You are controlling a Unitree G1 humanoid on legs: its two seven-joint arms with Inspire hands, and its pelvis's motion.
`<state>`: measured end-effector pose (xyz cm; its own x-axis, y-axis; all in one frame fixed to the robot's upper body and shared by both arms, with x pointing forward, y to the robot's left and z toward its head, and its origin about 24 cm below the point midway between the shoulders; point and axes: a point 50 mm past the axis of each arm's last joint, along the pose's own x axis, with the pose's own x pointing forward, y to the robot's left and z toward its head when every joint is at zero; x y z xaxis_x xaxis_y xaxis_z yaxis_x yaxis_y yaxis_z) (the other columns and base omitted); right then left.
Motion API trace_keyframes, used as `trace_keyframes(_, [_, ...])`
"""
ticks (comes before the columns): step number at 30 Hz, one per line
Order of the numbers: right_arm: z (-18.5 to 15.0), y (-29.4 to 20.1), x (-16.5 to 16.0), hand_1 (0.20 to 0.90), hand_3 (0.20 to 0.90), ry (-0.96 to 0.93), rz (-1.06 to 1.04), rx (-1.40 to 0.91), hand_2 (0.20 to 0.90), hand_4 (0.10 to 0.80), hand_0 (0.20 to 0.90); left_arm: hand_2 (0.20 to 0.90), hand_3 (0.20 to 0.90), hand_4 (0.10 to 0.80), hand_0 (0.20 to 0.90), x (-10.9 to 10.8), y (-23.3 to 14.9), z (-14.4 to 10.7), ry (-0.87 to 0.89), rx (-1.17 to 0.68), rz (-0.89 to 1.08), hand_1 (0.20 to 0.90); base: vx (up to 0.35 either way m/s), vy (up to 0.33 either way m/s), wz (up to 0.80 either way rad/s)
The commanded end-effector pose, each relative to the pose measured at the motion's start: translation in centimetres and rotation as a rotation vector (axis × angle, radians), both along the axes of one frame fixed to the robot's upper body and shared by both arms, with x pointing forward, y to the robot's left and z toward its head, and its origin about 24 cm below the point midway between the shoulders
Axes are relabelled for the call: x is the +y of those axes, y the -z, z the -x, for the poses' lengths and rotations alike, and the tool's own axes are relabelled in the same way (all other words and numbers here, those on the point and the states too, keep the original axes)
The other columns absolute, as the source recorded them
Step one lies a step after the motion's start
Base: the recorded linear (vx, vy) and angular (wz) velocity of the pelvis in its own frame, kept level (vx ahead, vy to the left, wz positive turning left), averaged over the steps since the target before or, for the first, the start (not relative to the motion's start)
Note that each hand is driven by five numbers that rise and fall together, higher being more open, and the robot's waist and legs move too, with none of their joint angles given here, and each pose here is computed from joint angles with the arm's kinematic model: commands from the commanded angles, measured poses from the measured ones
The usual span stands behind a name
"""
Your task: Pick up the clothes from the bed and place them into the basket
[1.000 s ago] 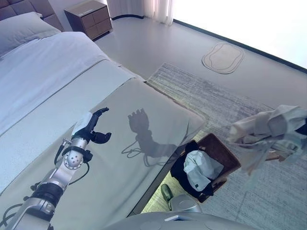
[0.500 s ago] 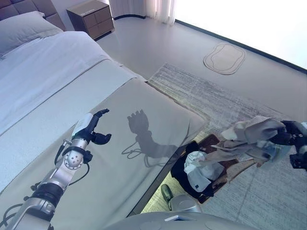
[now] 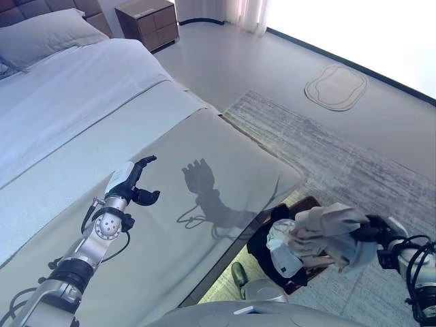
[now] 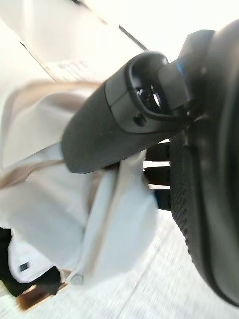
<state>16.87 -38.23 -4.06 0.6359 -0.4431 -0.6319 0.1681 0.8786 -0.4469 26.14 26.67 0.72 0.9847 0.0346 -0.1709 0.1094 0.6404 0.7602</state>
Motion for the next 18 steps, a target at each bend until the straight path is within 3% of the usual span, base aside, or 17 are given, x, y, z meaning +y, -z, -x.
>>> trace_keyframes(1, [-2.8,-3.8,-1.9,0.9,0.9,0.053,0.095,-0.203,0.9,0.8,0.9,0.9,0.9,0.8,0.9,-0.9,-4.6,-3.0,0.034,-0.21,0.028,0.9,0.002,0.019,0.04])
trace_keyframes(18, [-2.7,-4.3,0.0,0.9,0.9,0.129,0.072,-0.445,0.9,0.8,0.9,0.9,0.9,0.8,0.9,-0.5,-4.2,-2.4,-0.011,-0.211,0.044,0.9,0.003,0.008,-0.02])
